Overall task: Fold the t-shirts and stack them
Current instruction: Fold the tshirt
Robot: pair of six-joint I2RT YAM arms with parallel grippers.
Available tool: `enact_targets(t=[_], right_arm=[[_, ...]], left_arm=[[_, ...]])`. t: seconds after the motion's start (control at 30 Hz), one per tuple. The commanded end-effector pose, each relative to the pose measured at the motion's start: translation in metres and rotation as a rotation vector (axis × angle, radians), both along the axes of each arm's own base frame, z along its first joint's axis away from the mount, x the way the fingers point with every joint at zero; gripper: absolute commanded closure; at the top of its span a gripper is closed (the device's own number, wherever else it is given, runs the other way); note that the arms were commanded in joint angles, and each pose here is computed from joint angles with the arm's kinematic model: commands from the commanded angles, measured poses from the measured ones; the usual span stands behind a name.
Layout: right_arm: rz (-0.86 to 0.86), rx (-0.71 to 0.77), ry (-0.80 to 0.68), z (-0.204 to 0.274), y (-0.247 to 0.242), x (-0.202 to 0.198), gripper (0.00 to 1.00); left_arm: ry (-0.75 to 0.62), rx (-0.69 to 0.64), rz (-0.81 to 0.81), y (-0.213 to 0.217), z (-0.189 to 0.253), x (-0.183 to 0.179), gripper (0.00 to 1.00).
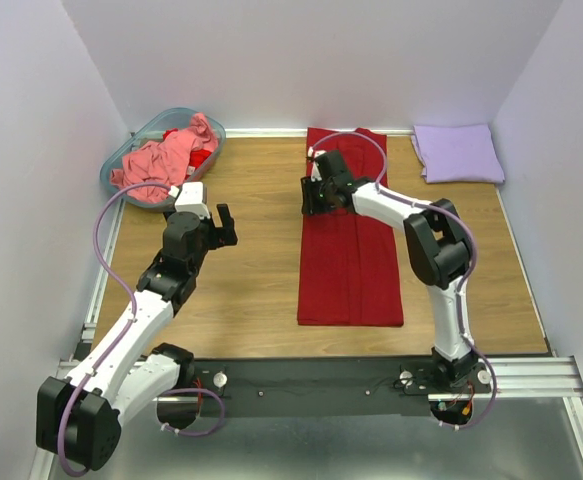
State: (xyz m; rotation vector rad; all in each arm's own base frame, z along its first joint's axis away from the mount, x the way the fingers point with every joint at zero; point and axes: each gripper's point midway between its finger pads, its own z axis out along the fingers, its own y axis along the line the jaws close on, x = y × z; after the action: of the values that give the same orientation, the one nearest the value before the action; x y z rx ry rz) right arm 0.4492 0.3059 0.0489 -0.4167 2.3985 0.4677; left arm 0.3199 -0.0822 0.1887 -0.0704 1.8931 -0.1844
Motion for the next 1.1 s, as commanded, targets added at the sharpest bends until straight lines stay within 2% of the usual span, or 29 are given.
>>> enact_targets(t=[0.0,0.23,0.37,0.77,0.9,1.07], right_arm=[[-0.044,-0.030,-0.065,0.002,0.003,0.028,0.52],[-0.050,-0.027,-0.030,-0.027,0.012,0.038,0.52],[-0.023,-0.023,0.009,-0.042,0.016,0.026,0.52],[0.186,-0.018,0.093,-0.064,0.084,-0.061,0.52],[0.206,-0.014,0.079,-0.060,0.095,-0.065,0.52],[0.177,0.048,-0.048,-0.001,0.113,-0.036,0.50]], left_arm=[[-0.040,-0.003,-0.014,-0.002,0.018,0.002,0.03],[-0.033,0.003,-0.014,-0.002,0.016,0.001,0.03],[-0.033,0.001,-0.013,-0.002,0.016,0.001,0.03],[-0.016,0.004,-0.016,-0.002,0.011,0.002,0.03],[-0.013,-0.002,-0.014,-0.003,0.011,0.002,0.03],[0.025,-0.031,-0.007,-0.006,0.003,0.003,0.03]])
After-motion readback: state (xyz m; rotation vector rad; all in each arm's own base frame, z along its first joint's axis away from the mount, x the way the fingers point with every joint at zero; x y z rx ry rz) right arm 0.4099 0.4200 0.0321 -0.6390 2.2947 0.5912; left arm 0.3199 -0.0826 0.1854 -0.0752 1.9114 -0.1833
